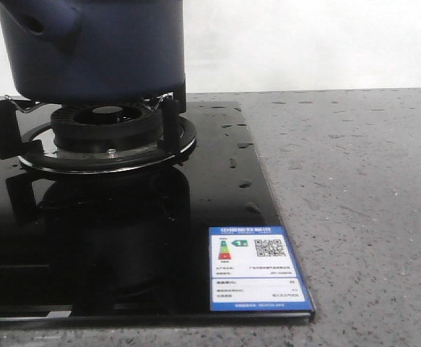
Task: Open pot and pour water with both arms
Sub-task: 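Tilt the cup with the right gripper to pour water into the pot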
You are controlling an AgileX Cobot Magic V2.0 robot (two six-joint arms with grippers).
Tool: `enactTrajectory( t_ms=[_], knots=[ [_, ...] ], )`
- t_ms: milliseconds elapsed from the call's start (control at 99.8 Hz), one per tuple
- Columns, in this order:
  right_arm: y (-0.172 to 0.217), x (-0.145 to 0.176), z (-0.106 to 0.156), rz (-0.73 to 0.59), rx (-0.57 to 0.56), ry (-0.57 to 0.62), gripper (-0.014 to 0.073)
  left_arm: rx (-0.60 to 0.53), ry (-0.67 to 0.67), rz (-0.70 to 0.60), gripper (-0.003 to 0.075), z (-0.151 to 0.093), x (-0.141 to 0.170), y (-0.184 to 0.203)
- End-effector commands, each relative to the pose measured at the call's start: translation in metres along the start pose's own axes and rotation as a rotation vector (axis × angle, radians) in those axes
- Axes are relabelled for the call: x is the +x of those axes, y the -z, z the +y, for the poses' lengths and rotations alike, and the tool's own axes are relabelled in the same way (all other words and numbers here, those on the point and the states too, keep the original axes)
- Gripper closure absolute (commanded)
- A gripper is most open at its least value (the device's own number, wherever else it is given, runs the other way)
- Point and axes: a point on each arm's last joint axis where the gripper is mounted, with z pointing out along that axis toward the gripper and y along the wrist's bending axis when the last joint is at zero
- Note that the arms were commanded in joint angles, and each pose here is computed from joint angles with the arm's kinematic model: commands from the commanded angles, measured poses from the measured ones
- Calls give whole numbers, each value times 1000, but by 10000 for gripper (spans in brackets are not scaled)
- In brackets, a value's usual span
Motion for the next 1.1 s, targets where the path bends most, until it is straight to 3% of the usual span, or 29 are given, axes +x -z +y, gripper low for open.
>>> enactTrajectory(
  t_ms=[0, 220, 721, 912, 1092],
  knots=[
    [15, -18, -31, -113, 135, 108, 309, -28, 40, -82, 510, 0, -17, 7],
    [7, -16, -28, -91, 146, 322, 309, -28, 40, -82, 510, 0, -17, 7],
    [8, -15, -33, -7, 217, 954, 309, -28, 40, -82, 510, 0, -17, 7],
    [8, -12, -36, 48, 230, 1022, 309, -28, 40, -82, 510, 0, -17, 7],
    [8, -10, -36, 63, 230, 1002, 309, -28, 40, -82, 510, 0, -17, 7]
  ],
)
